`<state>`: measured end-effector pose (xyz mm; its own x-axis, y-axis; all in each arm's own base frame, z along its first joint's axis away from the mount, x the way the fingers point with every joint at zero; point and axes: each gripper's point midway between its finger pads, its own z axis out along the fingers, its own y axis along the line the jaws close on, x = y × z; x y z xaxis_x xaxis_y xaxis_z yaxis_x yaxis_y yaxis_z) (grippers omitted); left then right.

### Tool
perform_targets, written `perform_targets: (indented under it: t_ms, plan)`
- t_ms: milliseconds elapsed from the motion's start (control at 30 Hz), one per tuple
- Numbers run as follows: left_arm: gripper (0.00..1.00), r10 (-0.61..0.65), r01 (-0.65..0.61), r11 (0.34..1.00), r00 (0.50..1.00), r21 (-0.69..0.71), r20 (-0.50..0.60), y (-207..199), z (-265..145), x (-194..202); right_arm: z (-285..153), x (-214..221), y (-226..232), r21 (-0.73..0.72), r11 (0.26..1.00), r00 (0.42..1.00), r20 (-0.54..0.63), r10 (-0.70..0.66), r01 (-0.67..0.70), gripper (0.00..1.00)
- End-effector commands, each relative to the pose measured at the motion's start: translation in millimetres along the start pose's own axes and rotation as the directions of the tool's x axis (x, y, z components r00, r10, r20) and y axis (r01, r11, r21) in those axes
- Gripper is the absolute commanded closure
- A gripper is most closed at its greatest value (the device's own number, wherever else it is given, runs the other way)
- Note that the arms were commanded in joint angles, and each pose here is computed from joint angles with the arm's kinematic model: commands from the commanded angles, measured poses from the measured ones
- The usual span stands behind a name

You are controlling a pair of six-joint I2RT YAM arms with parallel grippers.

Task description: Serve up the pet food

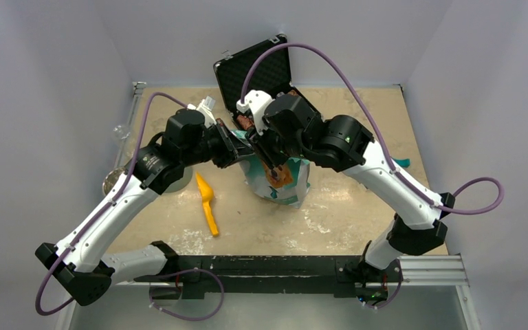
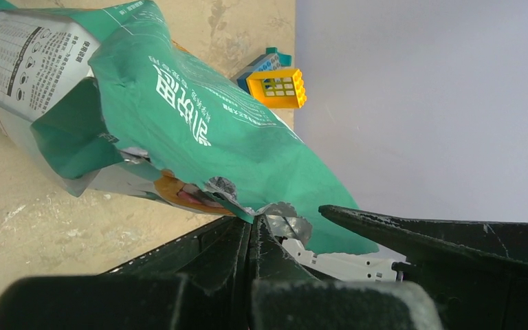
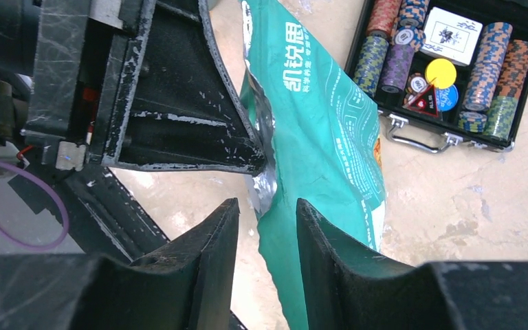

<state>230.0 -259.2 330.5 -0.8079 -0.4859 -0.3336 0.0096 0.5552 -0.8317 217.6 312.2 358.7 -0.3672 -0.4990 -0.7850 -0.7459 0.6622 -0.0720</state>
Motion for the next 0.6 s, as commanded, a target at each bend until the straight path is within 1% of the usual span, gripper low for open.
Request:
perform_targets:
  t_ms: [0,67,200,300,367,400,467,567]
  plan:
    - [1.00,0.022,-0.023,1.000,0.999,0.008,0.034,-7.6,-13.1,-7.0,0.6,-6.4,-6.9,0.038,0.999,1.000,0.013,0.008,-0.009,0.60]
    - [1.00,0.020,-0.021,1.000,0.999,0.013,0.033,-8.8,-13.8,-6.9,6.7,-4.0,-7.6,0.048,0.999,1.000,-0.003,-0.007,0.007,0.62]
    - [1.00,0.021,-0.022,1.000,0.999,0.019,0.036,-11.4,-15.2,-7.7,12.7,-2.2,-13.4,0.082,0.996,0.999,-0.014,-0.030,0.031,0.70]
    - [1.00,0.017,-0.018,1.000,0.999,0.020,0.032,-11.0,-14.1,-7.1,18.9,-0.1,-17.5,0.108,0.993,0.999,-0.024,-0.048,0.050,0.83]
    - [1.00,0.012,-0.012,1.000,1.000,0.018,0.027,-10.0,-12.8,-6.1,20.0,-2.8,-17.9,0.113,0.992,0.999,-0.022,-0.047,0.050,0.93]
    - [1.00,0.011,-0.011,1.000,1.000,0.016,0.026,-9.3,-11.9,-5.9,18.8,-5.1,-17.4,0.111,0.993,0.999,-0.019,-0.042,0.044,0.96]
    - [1.00,0.008,-0.008,1.000,1.000,0.014,0.027,-8.8,-11.3,-6.3,14.4,-8.9,-15.4,0.100,0.995,1.000,-0.011,-0.021,0.022,1.00]
    - [1.00,-0.001,0.001,1.000,0.999,0.010,0.032,-7.7,-9.8,-7.0,10.4,-9.8,-17.0,0.109,0.994,1.000,0.005,0.003,-0.004,1.00]
